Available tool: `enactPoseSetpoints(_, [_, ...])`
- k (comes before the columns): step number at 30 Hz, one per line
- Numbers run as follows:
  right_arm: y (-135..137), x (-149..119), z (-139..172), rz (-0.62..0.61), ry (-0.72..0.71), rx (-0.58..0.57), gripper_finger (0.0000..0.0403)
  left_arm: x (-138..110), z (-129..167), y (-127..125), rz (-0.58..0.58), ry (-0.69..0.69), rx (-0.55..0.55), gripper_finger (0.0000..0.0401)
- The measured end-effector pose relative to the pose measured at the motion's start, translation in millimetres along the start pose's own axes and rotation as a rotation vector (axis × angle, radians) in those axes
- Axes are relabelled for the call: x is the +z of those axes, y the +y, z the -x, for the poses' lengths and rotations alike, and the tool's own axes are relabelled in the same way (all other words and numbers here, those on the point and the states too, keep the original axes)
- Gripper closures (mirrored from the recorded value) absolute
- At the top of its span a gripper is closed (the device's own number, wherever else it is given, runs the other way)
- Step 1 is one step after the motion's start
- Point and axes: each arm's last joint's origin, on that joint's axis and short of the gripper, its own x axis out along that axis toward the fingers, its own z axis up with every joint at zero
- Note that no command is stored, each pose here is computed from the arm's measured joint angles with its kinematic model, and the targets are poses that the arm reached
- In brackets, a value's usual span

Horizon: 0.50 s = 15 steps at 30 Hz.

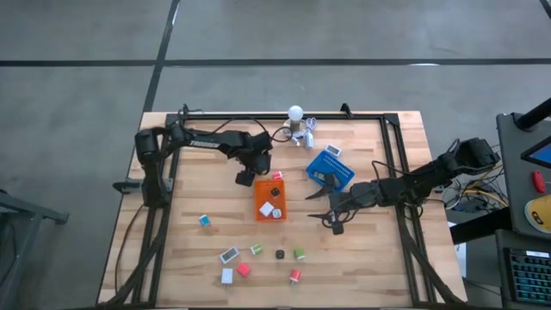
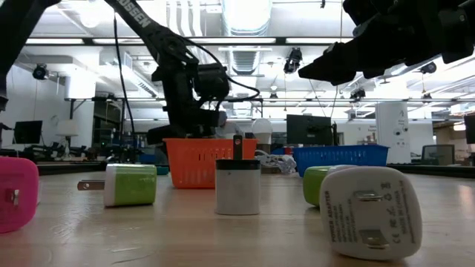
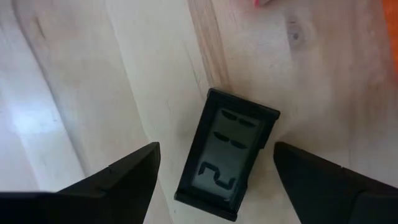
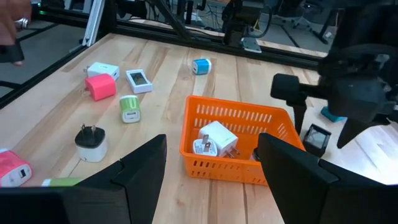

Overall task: Pick & Place Office items
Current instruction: Put the black digital timer into the blue bin

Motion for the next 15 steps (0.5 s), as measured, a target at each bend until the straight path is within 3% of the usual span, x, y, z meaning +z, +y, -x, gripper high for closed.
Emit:
enactPoseSetpoints(7, [0.4, 0.0, 0.0, -0.003, -0.001, 0.015, 0.0156, -1.8, -4.1, 0.0, 0.031, 0.014, -0.056, 0.0088])
enactPoseSetpoints(15, [0.5, 0.1, 0.0, -0.008, -0.001, 0.017, 0.0156, -3.6, -5.2, -2.2, 0.064, 0.028, -0.079, 0.0162])
